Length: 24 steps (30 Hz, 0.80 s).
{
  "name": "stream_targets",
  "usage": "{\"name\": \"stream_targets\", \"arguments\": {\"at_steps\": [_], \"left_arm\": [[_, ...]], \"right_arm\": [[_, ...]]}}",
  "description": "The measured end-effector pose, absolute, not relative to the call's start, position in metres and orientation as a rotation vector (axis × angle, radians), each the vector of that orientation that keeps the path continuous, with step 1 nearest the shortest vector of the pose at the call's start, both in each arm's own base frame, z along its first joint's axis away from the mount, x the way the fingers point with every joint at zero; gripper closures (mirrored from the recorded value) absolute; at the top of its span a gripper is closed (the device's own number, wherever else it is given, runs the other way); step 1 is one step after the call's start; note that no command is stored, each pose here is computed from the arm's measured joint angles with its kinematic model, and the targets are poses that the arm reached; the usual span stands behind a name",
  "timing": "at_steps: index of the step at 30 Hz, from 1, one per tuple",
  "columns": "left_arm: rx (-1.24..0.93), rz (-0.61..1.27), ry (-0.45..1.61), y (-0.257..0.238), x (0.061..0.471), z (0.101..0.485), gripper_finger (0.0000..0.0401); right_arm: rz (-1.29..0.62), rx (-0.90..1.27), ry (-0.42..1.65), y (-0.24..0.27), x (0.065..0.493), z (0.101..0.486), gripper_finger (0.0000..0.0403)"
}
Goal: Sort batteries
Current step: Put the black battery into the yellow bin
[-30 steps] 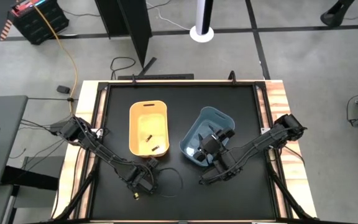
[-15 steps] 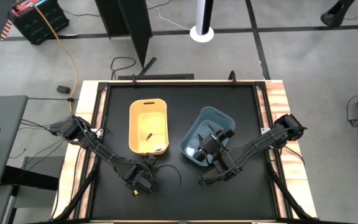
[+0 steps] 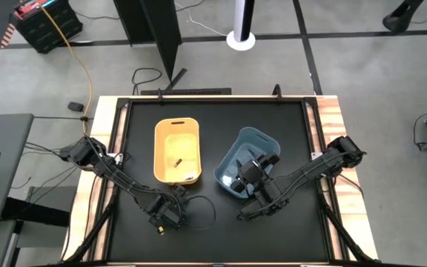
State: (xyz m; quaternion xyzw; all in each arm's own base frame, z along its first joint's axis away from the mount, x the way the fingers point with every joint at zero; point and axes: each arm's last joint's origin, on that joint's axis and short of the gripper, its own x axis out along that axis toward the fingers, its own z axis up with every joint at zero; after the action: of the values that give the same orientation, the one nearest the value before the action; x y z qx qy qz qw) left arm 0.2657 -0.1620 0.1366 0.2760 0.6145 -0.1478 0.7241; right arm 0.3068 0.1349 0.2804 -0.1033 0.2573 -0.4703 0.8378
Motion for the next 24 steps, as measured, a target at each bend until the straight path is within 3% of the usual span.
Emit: {"name": "stream_targets", "arguments": {"at_steps": [24], "left_arm": [[0.583, -0.334, 1.266, -0.176, 0.282, 0.161, 0.0396]], "right_arm": [[-0.993, -0.217, 0.542, 0.135, 0.307, 0.280, 0.0124]]}}
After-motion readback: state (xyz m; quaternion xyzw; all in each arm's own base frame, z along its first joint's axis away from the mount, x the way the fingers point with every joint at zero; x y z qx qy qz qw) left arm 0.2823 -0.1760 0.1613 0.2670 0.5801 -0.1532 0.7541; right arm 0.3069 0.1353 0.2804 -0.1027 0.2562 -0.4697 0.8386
